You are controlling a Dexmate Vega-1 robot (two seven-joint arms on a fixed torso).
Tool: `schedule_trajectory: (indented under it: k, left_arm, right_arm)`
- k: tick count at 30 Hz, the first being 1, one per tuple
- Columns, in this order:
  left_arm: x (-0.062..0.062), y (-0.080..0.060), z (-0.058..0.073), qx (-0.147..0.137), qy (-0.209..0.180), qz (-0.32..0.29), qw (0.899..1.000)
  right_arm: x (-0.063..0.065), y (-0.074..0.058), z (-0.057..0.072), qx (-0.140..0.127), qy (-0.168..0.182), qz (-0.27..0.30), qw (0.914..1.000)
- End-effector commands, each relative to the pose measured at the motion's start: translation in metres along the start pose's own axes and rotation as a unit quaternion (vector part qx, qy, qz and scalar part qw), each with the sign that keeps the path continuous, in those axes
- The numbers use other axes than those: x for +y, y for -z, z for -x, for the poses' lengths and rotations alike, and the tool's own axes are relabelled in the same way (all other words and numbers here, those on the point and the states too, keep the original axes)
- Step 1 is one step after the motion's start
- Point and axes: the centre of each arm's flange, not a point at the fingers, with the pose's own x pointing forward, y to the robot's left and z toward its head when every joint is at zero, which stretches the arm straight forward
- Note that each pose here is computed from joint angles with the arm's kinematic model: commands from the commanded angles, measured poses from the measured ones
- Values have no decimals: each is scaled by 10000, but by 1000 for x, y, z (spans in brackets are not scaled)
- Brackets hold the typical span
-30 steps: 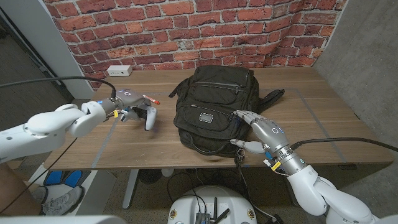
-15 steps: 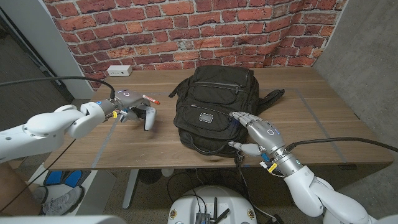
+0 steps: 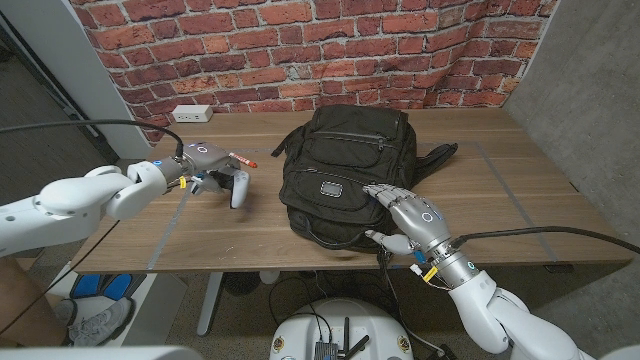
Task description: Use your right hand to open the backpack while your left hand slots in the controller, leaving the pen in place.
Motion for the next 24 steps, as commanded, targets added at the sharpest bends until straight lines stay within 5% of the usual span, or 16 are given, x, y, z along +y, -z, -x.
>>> schedule_trajectory:
  k: [1,24]
  left_arm:
    - [-2,4,0,55,-34,30,10000]
    - [-2,1,-6,152,-60,171,9997]
  right_arm:
    - [7,-5,-7,-41,95,423,9991]
    - [6,3,-4,-153,325,513,9980]
